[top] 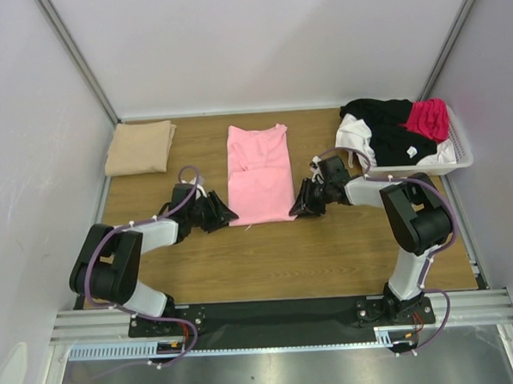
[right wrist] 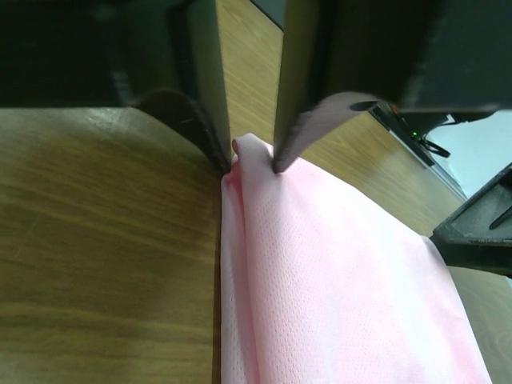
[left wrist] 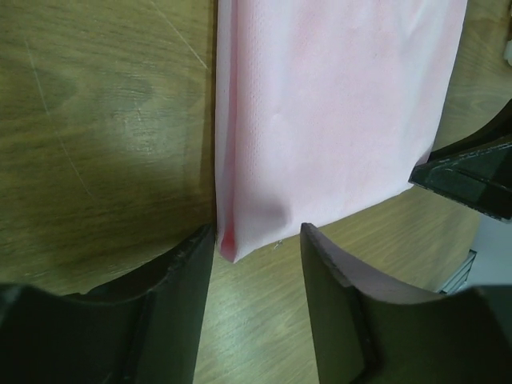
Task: Fold and stack the t-shirts
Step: Fold the tshirt
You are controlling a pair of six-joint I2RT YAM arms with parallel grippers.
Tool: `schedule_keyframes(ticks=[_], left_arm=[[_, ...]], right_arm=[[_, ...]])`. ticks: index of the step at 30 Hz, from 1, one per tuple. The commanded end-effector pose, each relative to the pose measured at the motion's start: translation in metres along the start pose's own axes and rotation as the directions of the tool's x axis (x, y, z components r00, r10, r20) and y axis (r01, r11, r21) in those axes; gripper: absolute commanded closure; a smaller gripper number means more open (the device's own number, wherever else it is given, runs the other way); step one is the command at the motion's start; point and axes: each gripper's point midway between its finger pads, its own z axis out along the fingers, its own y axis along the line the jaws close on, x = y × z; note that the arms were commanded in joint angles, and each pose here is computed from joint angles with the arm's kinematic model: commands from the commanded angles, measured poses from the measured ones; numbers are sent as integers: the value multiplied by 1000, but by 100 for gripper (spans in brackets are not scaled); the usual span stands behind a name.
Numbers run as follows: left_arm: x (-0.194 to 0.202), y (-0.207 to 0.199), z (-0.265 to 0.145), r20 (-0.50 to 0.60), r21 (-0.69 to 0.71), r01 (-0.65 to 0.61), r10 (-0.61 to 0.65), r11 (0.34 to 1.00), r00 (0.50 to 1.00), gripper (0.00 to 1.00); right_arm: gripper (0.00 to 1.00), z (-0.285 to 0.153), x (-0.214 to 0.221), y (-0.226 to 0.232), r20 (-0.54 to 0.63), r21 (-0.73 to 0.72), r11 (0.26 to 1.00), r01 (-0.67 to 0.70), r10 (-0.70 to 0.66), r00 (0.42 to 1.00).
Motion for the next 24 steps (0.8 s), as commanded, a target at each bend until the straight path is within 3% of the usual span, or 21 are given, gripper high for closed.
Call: schedule_keyframes(ticks=[1,6,8,10,15,24], left_arm=[[3,4,6,-3,-7,-8,8,1000,1000,48],[8,11,10,-15,-30,-16,16,999,1000,62],[8,12,10,-19,-33,-24,23,999,1000,78],[11,14,9,-32,-48,-33,32,998,999,99],[27,22,-1,-81,-104,-82,73,991,994,100],[75,34,-49,-194,-184,-146,110,972,975,100]], right_arm=[[70,9,0,-13,9,41,999,-9,8,1000],[90,9,-1,-12,8,44,999,-4,4,1000],[100,9,0,-13,4,45,999,-2,1,1000],[100,7,3,-13,-5,49,999,-2,2,1000],[100,-3,22,-15,-45,78,996,33,-30,999],[100,-37,100,-18,-145,112,993,25,-9,989]])
